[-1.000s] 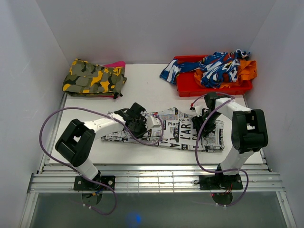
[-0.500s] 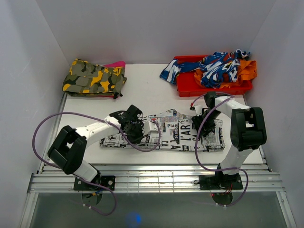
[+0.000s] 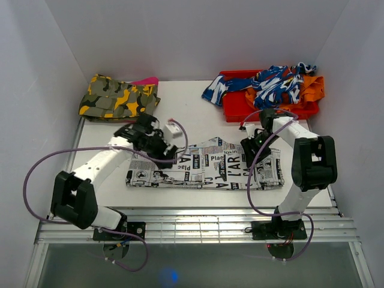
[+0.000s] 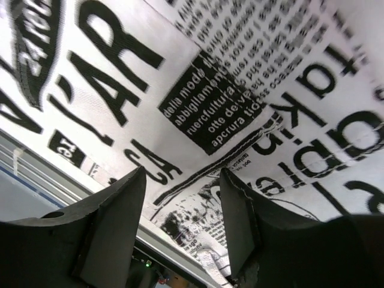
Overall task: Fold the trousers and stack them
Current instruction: Fold the trousers
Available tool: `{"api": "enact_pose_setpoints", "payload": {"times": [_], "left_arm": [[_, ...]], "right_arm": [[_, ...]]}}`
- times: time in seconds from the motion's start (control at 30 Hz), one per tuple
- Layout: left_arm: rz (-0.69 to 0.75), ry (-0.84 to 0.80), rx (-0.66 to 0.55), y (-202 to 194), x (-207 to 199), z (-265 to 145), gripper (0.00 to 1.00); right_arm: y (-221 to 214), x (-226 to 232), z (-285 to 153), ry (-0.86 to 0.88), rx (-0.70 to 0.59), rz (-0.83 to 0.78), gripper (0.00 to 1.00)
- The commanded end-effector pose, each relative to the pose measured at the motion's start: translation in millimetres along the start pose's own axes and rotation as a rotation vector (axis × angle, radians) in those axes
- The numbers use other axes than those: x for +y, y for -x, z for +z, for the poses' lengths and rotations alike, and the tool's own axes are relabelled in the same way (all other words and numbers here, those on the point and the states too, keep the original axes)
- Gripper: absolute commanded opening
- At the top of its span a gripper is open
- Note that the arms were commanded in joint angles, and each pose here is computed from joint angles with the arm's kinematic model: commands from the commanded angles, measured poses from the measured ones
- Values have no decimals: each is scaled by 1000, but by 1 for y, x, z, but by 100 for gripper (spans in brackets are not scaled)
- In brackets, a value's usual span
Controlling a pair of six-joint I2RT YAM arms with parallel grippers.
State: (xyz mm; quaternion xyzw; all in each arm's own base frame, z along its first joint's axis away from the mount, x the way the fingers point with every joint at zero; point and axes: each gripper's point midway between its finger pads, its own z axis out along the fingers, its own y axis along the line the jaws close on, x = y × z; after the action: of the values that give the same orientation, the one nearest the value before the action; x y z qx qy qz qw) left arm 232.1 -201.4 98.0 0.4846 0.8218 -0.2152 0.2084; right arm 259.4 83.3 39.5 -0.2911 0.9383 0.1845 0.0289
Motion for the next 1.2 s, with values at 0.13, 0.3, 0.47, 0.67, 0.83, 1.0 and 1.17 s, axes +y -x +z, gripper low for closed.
{"api": "enact_pose_setpoints", "payload": {"times": [0.13,0.3,0.47,0.67,0.83,1.0,1.17], "left_arm": [[-608,187,-160,-70,88,-122,82],[-909,105,-200,-150,107,-134,70],[-1070,-30,-291,-184,116,-119,64],[-1078,-114,-325,-190,116,-92,64],[-974,-205,-502,-144,113,-114,54],[-910,-307,-486,-108,97,-102,40],[-1046,-286,-482,-94,131,-76,38]], "right_arm": [[40,31,-68,39,-237,-130,65],[16,21,-74,37,-228,-90,70],[1,15,-75,28,-196,-83,70],[3,19,-82,79,-246,-81,66],[49,58,-102,195,-345,-234,49],[68,96,-82,361,-303,-316,48],[93,129,-58,448,-235,-414,48]]}}
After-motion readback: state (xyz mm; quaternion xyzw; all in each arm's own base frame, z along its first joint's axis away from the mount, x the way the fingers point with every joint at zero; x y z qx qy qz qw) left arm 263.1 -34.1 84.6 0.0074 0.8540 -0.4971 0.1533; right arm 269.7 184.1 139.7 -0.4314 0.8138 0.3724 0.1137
